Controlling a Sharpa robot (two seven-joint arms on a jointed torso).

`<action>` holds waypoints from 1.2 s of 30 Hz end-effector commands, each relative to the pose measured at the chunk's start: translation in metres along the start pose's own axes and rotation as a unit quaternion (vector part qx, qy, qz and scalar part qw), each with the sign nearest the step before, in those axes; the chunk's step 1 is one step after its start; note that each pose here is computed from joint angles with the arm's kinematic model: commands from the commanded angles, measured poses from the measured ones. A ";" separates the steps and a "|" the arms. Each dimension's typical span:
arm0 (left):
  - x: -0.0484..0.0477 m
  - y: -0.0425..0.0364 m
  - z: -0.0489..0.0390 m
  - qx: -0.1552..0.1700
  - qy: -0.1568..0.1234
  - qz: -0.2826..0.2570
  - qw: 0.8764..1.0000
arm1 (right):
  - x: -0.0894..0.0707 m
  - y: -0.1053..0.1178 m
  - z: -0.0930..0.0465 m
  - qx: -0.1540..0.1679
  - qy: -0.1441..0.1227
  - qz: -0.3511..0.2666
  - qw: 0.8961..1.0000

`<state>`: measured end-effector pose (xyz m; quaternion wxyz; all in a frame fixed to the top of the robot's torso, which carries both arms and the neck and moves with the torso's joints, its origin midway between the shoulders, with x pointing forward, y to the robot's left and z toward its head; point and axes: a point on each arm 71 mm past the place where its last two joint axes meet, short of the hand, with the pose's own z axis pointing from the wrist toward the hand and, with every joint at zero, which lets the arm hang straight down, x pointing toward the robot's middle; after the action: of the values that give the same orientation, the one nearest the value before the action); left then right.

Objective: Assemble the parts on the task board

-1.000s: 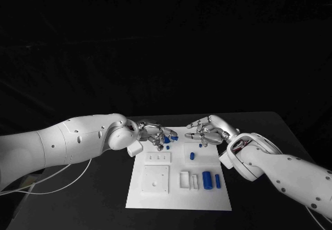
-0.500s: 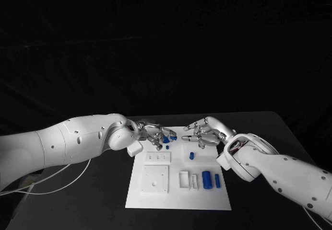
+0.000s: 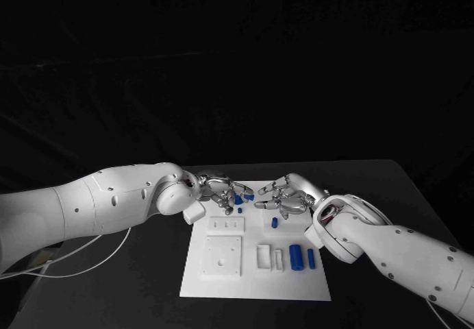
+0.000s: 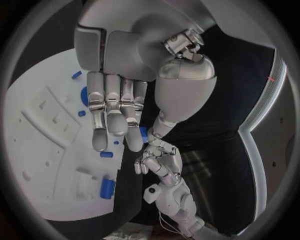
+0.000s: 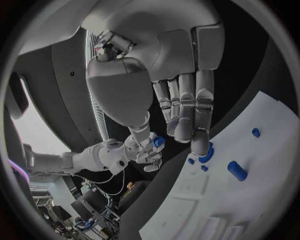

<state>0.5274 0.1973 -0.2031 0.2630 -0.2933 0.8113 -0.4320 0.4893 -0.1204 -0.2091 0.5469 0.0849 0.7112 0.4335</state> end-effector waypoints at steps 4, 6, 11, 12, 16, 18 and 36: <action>0.0042 -0.0023 0.0012 0.005 0.007 0.003 1.000 | 0.000 -0.002 0.001 0.020 -0.014 -0.009 1.000; 0.0051 -0.0025 0.0013 0.005 0.009 0.004 1.000 | 0.001 -0.002 0.001 0.021 -0.015 -0.009 1.000; 0.0072 -0.0031 0.0016 0.005 0.013 0.005 1.000 | 0.002 -0.002 0.002 0.023 -0.016 -0.008 1.000; 0.0079 -0.0033 0.0018 0.005 0.014 0.005 1.000 | 0.002 -0.001 0.002 0.024 -0.016 -0.008 1.000; 0.0096 -0.0039 0.0022 0.006 0.018 0.006 1.000 | 0.004 -0.001 0.003 0.024 -0.016 -0.007 1.000; 0.0103 -0.0041 0.0024 0.006 0.019 0.006 1.000 | 0.004 -0.001 0.003 0.024 -0.016 -0.007 1.000; 0.0129 -0.0044 0.0027 0.005 0.030 0.008 1.000 | 0.003 -0.003 0.003 0.031 -0.021 -0.007 0.999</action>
<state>0.5234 0.1887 -0.2033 0.2538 -0.2817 0.8158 -0.4367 0.4918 -0.1190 -0.2134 0.5579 0.1072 0.7144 0.4086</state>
